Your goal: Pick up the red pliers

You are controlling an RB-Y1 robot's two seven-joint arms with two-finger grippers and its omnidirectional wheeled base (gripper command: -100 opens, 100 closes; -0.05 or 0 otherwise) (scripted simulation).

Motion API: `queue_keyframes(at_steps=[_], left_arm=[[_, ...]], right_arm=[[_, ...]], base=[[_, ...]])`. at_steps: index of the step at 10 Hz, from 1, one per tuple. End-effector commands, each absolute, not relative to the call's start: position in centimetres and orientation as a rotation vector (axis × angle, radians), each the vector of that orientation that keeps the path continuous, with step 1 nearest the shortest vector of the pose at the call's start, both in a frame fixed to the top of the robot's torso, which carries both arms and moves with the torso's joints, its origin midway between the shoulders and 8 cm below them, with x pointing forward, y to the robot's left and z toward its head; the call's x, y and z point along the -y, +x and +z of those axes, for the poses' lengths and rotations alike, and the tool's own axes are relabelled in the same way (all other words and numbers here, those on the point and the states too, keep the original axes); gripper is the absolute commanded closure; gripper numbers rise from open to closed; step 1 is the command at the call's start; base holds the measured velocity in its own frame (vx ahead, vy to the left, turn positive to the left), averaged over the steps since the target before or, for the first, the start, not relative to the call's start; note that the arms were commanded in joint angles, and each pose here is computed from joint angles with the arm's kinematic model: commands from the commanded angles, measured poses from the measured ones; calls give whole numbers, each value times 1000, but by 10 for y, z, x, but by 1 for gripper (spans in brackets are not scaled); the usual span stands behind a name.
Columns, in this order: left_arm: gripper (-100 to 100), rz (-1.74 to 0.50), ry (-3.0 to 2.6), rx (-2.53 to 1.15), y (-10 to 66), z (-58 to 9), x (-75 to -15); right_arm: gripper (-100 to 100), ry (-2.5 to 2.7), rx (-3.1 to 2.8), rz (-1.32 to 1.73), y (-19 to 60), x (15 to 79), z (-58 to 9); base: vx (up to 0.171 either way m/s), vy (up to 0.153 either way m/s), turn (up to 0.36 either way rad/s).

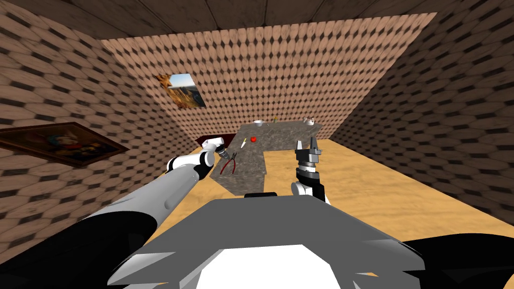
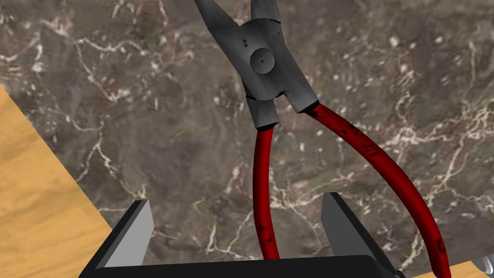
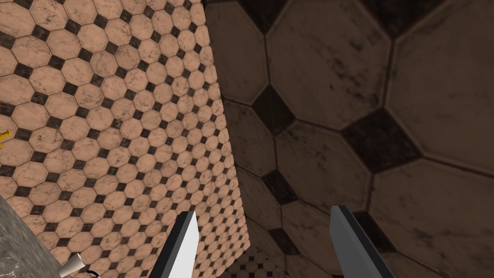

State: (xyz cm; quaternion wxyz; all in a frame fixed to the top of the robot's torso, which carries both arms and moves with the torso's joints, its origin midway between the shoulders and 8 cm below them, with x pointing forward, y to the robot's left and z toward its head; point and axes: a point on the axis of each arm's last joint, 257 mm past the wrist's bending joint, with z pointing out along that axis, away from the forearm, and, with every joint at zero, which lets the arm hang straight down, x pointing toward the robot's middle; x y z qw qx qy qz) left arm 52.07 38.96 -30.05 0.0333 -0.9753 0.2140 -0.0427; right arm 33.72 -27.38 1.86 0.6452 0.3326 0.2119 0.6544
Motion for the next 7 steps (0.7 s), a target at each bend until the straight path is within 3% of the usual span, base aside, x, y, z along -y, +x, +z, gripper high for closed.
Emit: queue_keyframes(at_steps=[1, 2, 5, 6, 7], left_arm=[[-100, -13, -3041, -666, 494, -323, -383], [-100, -98, -3008, -666, 514, -306, -387], [-100, -33, -3034, -665, 499, -317, -385], [0, -30, -3035, -665, 499, -318, -385], [-100, -19, -3043, -700, 488, -326, -395]], right_arm=[[0, 757, -482, 1490, 337, 274, 19], [0, 757, -482, 1490, 337, 274, 19], [0, 757, -482, 1490, 337, 274, 19], [0, 757, -482, 1490, 337, 274, 19], [0, 757, -482, 1490, 337, 274, 19]], base=[[19, 2, 17], [0, 0, 0], [0, 0, 0], [0, 0, 0], [-14, -84, 240]])
